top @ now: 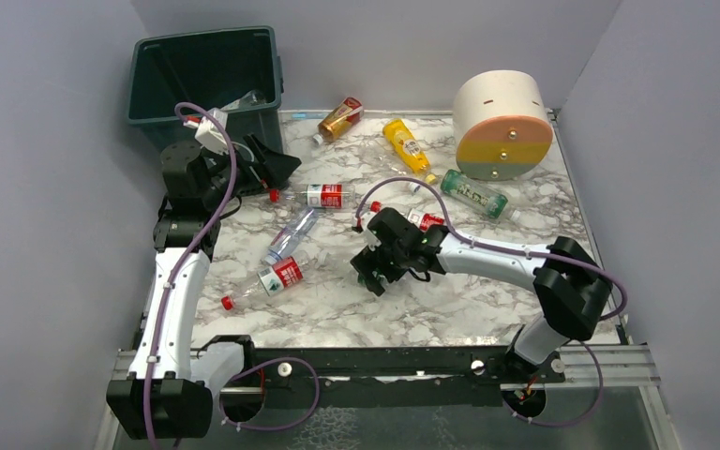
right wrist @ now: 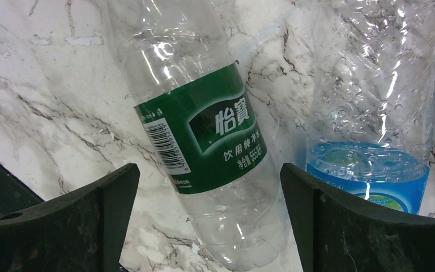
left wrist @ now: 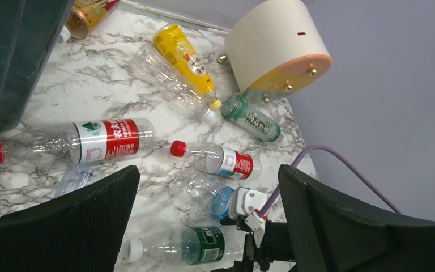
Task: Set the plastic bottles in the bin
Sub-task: Pick up the plastic bottle at the center of the board.
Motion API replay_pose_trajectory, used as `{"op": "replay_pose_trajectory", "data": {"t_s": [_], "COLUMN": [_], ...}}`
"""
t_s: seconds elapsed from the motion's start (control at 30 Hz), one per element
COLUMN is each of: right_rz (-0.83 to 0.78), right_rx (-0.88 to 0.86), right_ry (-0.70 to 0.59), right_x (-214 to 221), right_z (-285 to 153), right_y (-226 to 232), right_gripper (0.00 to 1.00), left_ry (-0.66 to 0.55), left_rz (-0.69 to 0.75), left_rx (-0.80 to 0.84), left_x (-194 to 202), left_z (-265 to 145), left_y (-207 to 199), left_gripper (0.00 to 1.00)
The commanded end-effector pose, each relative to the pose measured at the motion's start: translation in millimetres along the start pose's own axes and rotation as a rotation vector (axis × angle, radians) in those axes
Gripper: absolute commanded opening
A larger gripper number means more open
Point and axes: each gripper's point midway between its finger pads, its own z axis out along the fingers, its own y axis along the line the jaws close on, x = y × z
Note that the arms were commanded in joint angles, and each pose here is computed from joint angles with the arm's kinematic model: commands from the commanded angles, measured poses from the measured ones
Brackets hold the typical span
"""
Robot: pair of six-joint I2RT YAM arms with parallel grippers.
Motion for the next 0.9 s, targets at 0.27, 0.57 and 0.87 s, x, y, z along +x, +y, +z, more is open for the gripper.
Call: {"op": "replay_pose_trajectory", "data": {"t_s": [0.27,0.57,0.87], "right_rz": [-0.003,0.019,0.052], "right_rx": [0.032,0.001,-0.026], "right_ry": [0.083,0.047,-0.071], "right_x": [20.2,9.4,-22.1], "right_z": [18.1,-0.4,-49.7], "right_y": [2.3,9.5,16.7], "right_gripper": [0.90,0.68,0.65], "left_ry": [-0.006,0.032,0.084], "left_rz": [0.027,0.011,-0.030], "left_rx": [0.005,0.017,0.069], "left_x": [1.0,11.3,32.7], "left_z": [-4.5,-4.1,-10.4], "left_y": [-5.1,-4.5,-13.0], "left_gripper": [0.99,0.99,0.99]}}
